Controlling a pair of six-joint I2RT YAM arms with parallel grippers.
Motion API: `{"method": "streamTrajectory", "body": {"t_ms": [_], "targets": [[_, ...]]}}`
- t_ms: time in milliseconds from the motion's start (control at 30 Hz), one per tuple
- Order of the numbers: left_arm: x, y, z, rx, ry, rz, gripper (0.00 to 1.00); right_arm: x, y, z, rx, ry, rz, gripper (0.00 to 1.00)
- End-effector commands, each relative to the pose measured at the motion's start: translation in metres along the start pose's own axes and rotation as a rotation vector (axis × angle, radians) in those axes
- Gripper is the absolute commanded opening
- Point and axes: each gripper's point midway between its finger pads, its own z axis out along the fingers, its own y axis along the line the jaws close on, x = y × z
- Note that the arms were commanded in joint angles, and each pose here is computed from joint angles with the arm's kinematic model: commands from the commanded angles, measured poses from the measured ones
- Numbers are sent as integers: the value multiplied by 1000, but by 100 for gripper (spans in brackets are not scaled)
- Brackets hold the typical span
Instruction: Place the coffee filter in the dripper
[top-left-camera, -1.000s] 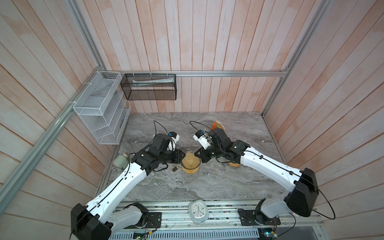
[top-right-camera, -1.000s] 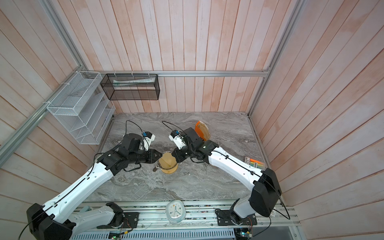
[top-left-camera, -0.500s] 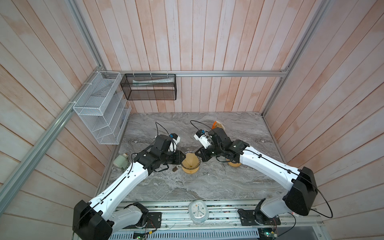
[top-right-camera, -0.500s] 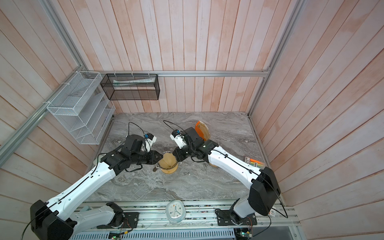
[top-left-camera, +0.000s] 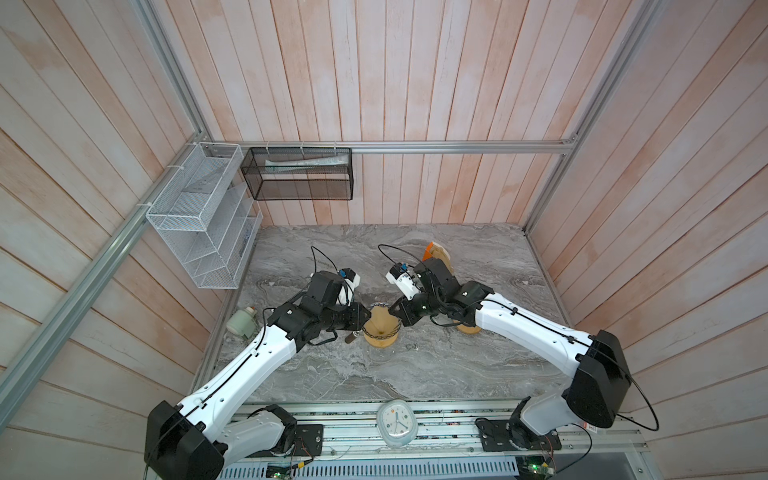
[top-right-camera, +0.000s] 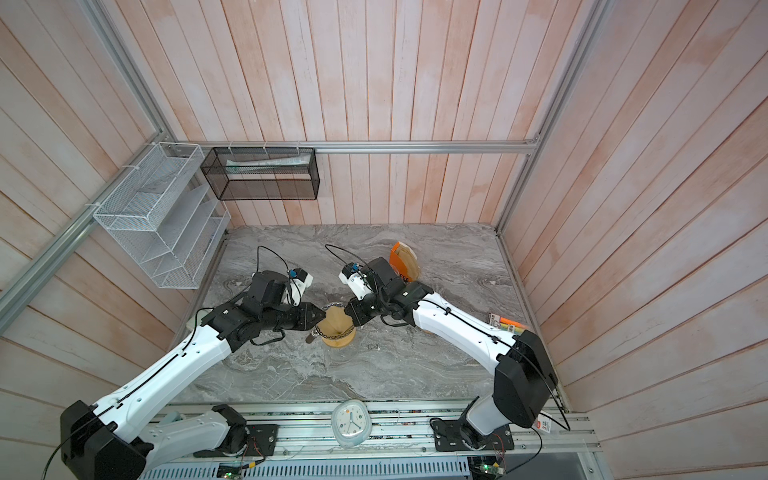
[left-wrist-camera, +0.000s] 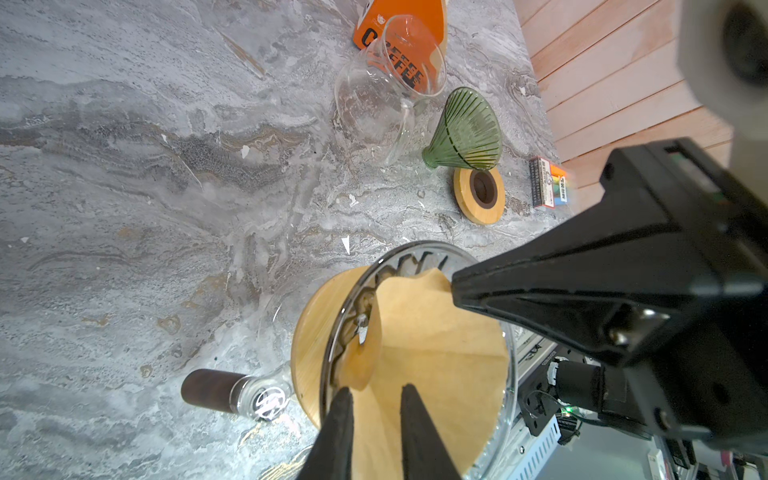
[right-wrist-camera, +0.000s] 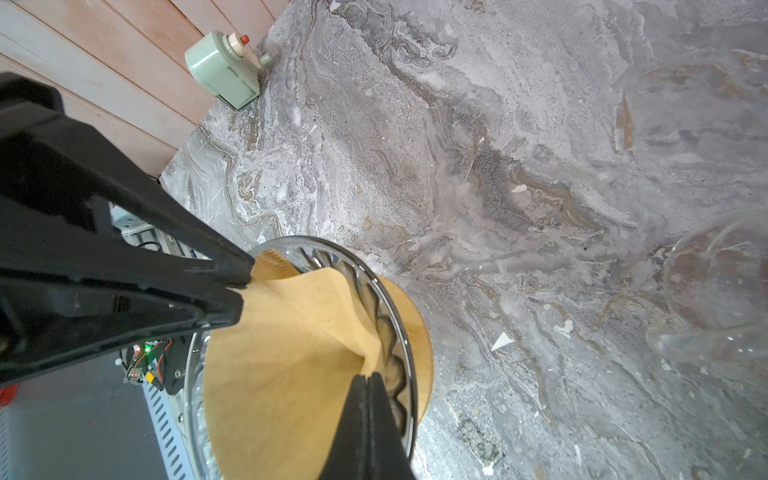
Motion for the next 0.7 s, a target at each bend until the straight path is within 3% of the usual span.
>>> {"method": "streamTrajectory", "body": {"t_ms": [0, 667], "targets": [[1, -3, -1, 15, -11, 10, 24, 10, -6, 7, 7, 34, 18, 4], [-14, -11, -15, 13, -60, 26, 24, -5, 1, -9, 15, -10, 0, 4]]}}
